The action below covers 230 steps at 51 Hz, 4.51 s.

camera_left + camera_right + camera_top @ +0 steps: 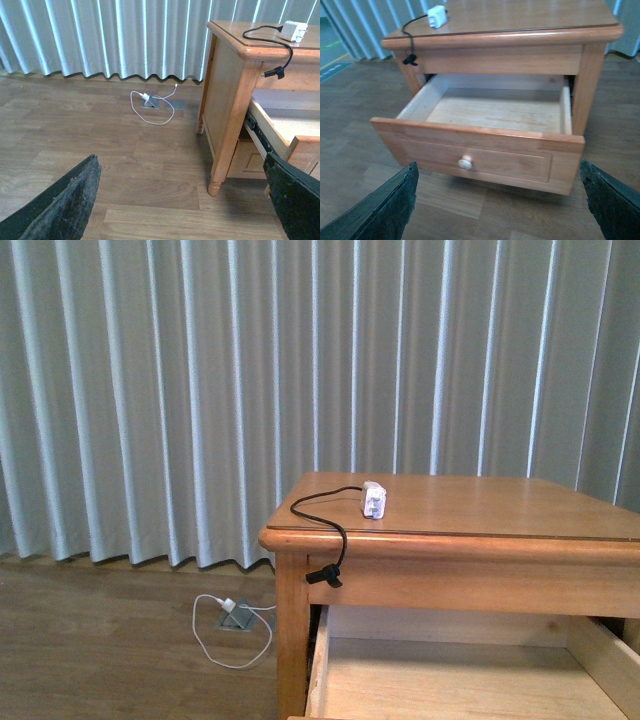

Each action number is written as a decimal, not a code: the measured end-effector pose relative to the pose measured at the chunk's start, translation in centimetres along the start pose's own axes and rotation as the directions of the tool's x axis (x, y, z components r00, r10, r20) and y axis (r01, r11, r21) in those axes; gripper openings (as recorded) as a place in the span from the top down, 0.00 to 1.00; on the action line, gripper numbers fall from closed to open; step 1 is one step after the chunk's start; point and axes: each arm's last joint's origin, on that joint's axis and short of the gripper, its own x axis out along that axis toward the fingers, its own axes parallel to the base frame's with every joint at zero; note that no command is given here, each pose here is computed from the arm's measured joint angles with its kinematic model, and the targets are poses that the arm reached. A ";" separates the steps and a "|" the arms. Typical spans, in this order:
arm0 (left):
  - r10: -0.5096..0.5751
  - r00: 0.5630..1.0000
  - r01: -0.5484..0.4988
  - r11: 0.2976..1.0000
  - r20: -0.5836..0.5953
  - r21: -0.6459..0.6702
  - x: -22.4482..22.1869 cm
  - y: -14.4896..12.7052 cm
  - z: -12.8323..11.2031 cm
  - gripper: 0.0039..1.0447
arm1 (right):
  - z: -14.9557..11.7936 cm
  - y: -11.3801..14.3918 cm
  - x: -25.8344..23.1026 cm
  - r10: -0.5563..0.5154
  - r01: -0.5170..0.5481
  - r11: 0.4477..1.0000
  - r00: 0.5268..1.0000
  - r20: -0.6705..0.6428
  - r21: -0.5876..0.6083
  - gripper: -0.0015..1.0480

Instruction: Put charger into drawer

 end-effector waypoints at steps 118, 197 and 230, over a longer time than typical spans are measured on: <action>0.286 0.948 -0.311 0.924 -0.140 -0.220 1.8 -1.7 0.8 0.06 | -2.2 1.9 0.9 -0.241 0.262 0.960 0.951 0.191 -0.094 0.08; -0.274 0.929 0.305 0.948 -0.249 0.093 41.0 -25.2 9.1 0.06 | -2.2 1.9 0.9 -0.241 0.263 0.960 0.951 0.192 -0.094 0.08; -0.261 0.925 0.296 0.951 -0.275 0.092 40.3 -24.2 7.8 0.77 | -2.2 1.9 0.9 -0.242 0.263 0.960 0.951 0.192 -0.094 0.08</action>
